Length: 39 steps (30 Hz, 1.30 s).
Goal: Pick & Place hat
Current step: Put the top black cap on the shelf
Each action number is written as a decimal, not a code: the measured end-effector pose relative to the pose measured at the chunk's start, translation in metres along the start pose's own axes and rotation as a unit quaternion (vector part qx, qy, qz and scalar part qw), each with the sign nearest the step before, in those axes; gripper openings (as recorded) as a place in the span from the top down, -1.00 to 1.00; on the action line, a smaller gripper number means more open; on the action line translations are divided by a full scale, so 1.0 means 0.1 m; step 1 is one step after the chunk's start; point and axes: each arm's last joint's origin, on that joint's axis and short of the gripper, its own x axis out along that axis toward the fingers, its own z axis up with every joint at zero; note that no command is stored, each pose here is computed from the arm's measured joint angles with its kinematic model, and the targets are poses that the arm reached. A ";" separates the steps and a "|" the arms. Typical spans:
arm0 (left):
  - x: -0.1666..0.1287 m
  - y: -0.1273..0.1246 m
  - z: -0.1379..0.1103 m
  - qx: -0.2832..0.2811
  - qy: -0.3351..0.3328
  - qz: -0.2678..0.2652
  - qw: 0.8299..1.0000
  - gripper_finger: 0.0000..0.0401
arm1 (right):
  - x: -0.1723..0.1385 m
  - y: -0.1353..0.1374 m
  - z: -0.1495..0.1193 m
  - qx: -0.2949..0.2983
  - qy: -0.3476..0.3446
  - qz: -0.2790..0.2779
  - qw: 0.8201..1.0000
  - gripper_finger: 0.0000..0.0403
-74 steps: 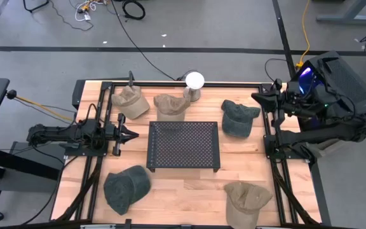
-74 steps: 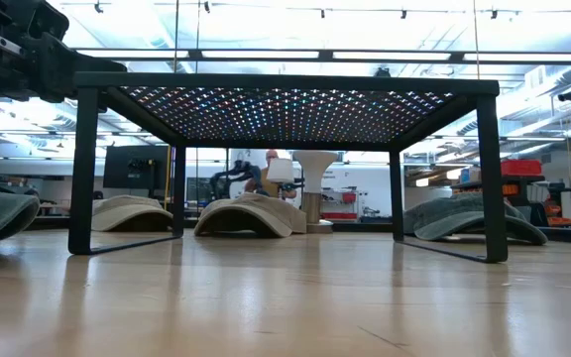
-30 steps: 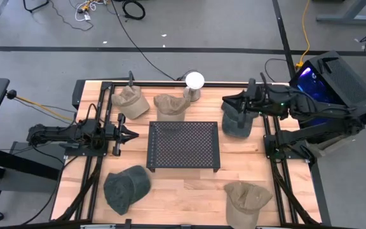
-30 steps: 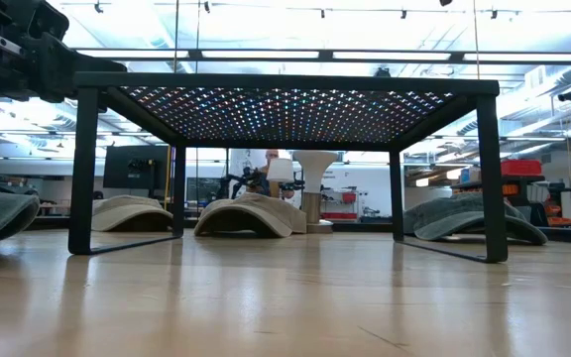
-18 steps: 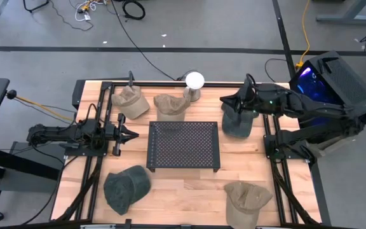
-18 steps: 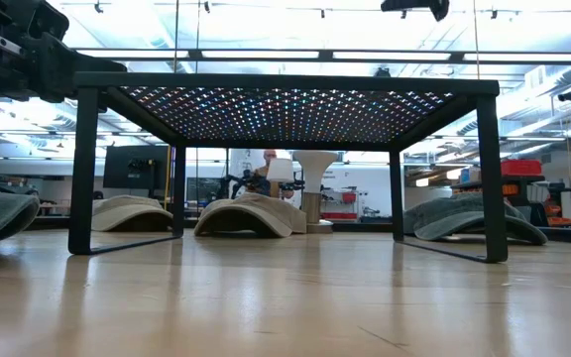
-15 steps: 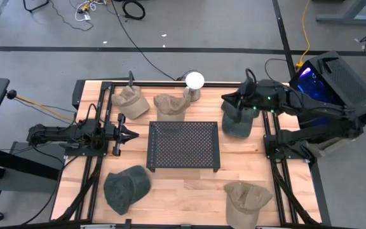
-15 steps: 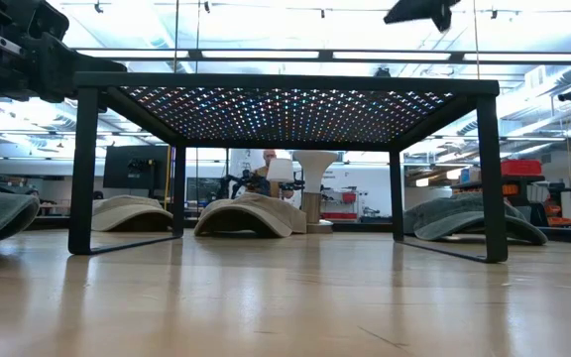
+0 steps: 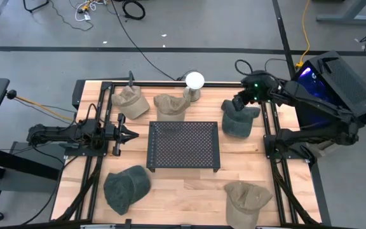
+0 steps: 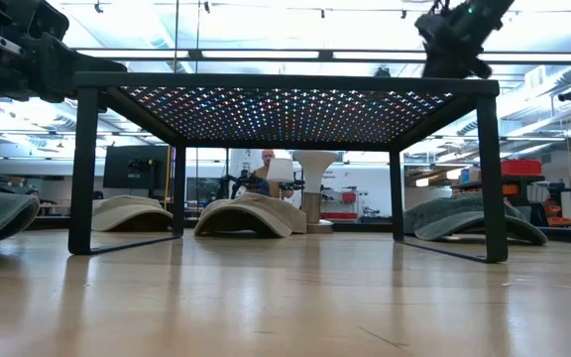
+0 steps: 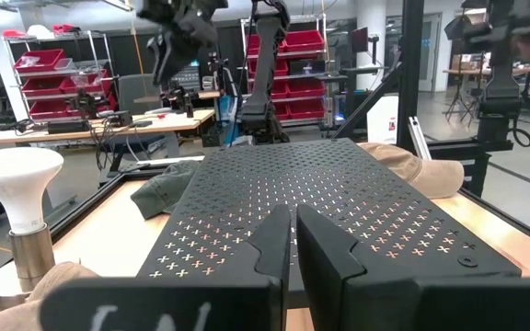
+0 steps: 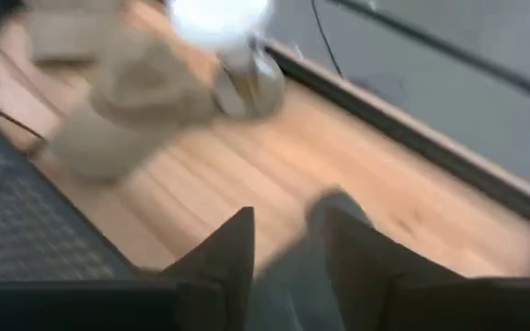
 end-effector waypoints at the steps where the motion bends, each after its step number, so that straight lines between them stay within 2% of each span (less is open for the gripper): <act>1: 0.00 0.00 0.00 0.000 0.000 0.000 1.000 0.85 | 0.03 -0.02 -0.01 0.003 0.017 -0.004 1.000 0.25; 8: 0.00 0.00 0.00 0.000 0.000 0.000 1.000 0.85 | 0.25 -0.12 -0.06 0.029 0.120 -0.031 0.992 0.03; 16: 0.00 0.00 0.00 0.000 0.000 0.000 1.000 0.85 | 0.47 -0.16 -0.07 0.030 0.181 -0.068 0.981 -0.04; 23: 0.00 0.00 0.00 0.000 0.000 0.000 1.000 0.85 | 0.60 -0.15 -0.09 0.014 0.207 -0.074 0.975 -0.04; 29: 0.00 0.00 0.00 0.000 0.000 0.000 1.000 0.85 | 0.77 -0.18 -0.25 0.013 0.223 -0.080 0.971 -0.04; 39: 0.00 0.00 0.00 0.000 0.000 0.000 1.000 0.85 | 1.00 -0.27 -0.41 0.052 0.205 -0.087 0.973 -0.04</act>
